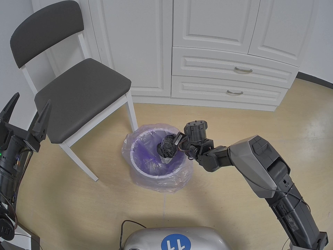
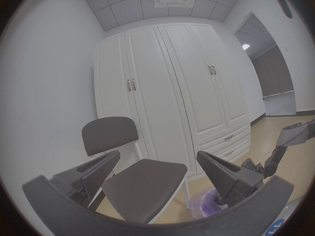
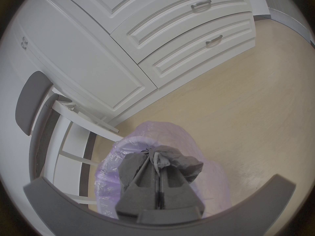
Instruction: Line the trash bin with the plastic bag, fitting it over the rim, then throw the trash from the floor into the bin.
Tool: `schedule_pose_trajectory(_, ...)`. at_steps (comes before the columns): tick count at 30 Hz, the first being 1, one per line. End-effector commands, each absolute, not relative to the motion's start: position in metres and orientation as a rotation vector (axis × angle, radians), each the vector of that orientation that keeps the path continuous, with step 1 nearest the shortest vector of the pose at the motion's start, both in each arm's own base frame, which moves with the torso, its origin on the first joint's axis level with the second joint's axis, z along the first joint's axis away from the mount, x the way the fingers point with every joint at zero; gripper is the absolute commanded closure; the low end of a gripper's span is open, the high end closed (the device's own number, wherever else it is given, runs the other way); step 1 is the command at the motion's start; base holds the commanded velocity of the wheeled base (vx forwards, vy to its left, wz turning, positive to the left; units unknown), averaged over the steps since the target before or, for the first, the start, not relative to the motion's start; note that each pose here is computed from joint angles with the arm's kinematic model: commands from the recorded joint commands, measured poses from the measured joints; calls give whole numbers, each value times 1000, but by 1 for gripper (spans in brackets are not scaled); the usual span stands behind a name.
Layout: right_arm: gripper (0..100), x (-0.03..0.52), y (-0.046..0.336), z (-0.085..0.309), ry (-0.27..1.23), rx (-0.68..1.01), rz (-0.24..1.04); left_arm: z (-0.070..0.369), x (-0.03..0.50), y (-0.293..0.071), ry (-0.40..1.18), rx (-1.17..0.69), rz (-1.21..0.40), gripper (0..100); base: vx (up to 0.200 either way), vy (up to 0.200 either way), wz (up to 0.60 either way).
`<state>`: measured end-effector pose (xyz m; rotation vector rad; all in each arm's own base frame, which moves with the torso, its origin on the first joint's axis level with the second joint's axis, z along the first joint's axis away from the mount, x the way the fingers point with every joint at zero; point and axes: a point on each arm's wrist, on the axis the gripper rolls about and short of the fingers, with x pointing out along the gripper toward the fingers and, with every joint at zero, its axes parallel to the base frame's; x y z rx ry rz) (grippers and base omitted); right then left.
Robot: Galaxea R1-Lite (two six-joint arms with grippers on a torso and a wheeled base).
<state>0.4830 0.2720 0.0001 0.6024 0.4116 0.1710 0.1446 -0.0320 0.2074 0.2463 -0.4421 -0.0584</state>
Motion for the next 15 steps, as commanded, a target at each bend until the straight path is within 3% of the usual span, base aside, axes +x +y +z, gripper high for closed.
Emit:
schedule_pose_trajectory(1, 100, 479, 278, 4, 411, 605, 181, 207, 145, -32, -441, 246, -58, 0, 0, 0, 0)
schedule_pose_trajectory(15, 100, 444, 331, 1, 427, 567, 227, 206, 145, -32, -435, 247, -59, 0, 0, 0, 0)
